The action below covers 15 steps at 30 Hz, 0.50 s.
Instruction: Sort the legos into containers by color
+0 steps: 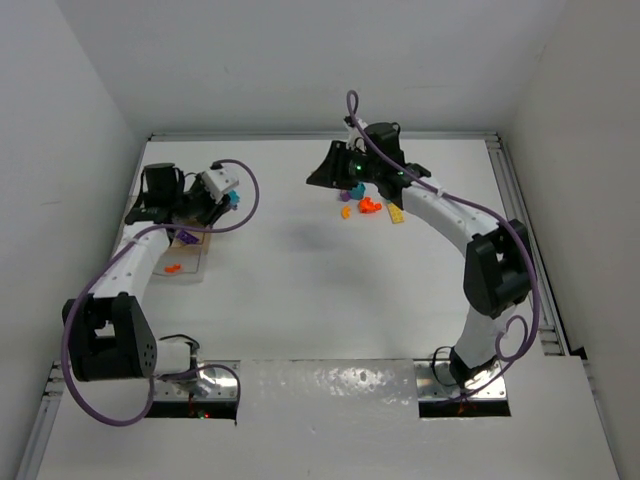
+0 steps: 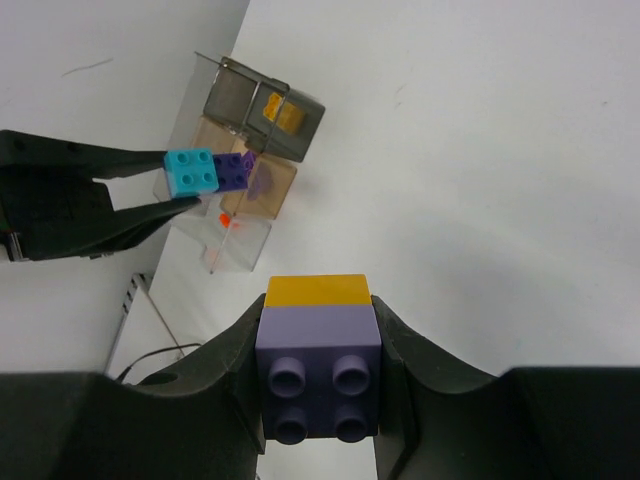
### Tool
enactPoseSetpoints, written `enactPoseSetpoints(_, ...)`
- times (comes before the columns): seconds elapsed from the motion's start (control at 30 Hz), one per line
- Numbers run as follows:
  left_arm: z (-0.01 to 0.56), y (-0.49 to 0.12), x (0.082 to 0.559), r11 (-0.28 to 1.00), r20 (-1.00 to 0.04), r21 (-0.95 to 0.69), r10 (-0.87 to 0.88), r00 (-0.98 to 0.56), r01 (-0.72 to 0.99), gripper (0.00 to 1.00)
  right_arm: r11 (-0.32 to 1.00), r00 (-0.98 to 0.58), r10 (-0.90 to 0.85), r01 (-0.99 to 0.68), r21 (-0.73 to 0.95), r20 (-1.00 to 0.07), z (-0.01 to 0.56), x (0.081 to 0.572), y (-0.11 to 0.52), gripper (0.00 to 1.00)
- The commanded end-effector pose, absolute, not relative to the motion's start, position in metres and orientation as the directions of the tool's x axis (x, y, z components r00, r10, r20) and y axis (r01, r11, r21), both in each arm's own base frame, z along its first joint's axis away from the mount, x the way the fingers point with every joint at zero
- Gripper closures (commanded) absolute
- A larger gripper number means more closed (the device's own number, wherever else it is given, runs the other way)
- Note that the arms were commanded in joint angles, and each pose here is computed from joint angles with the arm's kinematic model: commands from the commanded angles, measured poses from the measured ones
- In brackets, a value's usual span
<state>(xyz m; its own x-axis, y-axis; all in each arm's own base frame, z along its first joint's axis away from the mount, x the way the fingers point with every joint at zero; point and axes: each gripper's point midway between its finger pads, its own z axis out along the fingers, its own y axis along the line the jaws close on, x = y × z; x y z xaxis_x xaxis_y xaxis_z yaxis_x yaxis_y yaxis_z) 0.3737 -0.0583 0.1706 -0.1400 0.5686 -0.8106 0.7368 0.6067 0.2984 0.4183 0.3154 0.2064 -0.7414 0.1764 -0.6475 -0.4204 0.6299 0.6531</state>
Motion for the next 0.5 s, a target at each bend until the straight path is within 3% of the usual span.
enactPoseSetpoints(0.0,0.196,-0.056,0.368,0.564,-0.801,0.366,0.596,-0.058,0.74,1.0,0.611,-0.706,0.171,-0.472,0.636,-0.687,0.22,0.421,0.321,1.0)
enactPoseSetpoints(0.17,0.196,-0.043,0.367,0.59,-0.788,0.362,0.607,-0.101,0.721,1.0,0.639,-0.695,0.123,-0.491,0.592,-0.709,0.216,0.423,0.32,1.0)
enactPoseSetpoints(0.37,0.205,-0.082,0.348,0.46,-0.844,0.318,0.536,0.027,0.829,1.0,0.723,-0.697,-0.002,-0.496,0.481,-0.717,0.187,0.416,0.309,1.0)
enactPoseSetpoints(0.47,0.208,-0.094,0.346,0.429,-0.847,0.325,0.528,0.058,0.843,1.0,0.866,-0.719,-0.096,-0.402,0.298,-0.689,0.153,0.421,0.278,1.0)
